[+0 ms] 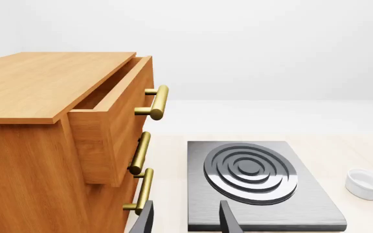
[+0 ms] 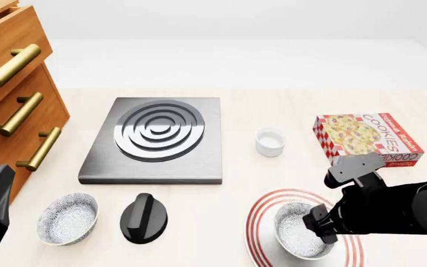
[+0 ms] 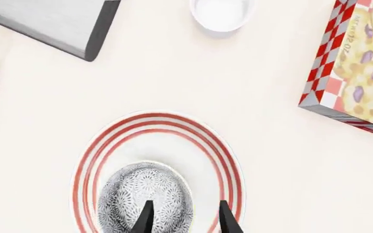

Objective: Pick the akita bowl between the plate and the ramekin and place it on the plate.

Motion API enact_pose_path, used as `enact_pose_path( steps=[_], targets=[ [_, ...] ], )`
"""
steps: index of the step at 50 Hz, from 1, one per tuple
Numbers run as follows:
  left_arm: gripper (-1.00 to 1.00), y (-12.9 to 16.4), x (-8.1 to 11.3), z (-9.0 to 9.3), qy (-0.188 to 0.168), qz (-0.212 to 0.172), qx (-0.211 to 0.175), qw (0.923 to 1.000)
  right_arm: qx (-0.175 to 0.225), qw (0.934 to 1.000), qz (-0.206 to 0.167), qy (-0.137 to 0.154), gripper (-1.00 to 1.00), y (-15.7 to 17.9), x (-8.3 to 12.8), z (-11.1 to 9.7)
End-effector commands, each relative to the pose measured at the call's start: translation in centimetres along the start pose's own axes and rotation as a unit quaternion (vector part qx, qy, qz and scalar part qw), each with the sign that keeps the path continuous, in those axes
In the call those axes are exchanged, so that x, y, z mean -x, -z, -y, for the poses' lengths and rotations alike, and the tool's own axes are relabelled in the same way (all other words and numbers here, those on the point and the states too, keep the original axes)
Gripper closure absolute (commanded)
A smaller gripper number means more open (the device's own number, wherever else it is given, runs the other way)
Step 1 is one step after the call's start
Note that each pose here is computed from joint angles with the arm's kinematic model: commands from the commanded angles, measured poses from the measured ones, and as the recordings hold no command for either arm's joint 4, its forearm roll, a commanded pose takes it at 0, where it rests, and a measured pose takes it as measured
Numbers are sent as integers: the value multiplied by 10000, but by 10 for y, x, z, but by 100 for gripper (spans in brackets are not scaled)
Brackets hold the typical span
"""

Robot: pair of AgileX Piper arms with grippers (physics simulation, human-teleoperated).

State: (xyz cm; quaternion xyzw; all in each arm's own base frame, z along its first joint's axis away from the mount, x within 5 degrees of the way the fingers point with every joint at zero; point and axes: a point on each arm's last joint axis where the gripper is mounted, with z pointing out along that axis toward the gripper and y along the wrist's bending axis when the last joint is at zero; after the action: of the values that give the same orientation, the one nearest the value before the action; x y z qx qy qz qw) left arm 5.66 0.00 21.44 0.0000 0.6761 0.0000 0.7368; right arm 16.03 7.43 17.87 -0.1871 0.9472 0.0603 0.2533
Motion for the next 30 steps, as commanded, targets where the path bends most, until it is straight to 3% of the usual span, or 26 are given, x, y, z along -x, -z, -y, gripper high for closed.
enact_pose_path(
  steps=[1,9,14,20,25,30],
  targets=[
    [-100,0,0,0,0,0,0,10000,-303,9993,169,-107,-100,28,-5,20],
    [-100,0,0,0,0,0,0,10000,-721,9952,654,-131,-100,85,1,34],
    [-100,0,0,0,0,0,0,10000,-891,9896,1106,-234,-100,133,16,35],
    [-100,0,0,0,0,0,0,10000,-855,9844,1508,-309,-100,164,28,31],
    [-100,0,0,0,0,0,0,10000,-784,9780,1925,-176,-100,187,35,25],
    [-100,0,0,0,0,0,0,10000,-668,9780,1971,-169,-100,187,39,22]
  ],
)
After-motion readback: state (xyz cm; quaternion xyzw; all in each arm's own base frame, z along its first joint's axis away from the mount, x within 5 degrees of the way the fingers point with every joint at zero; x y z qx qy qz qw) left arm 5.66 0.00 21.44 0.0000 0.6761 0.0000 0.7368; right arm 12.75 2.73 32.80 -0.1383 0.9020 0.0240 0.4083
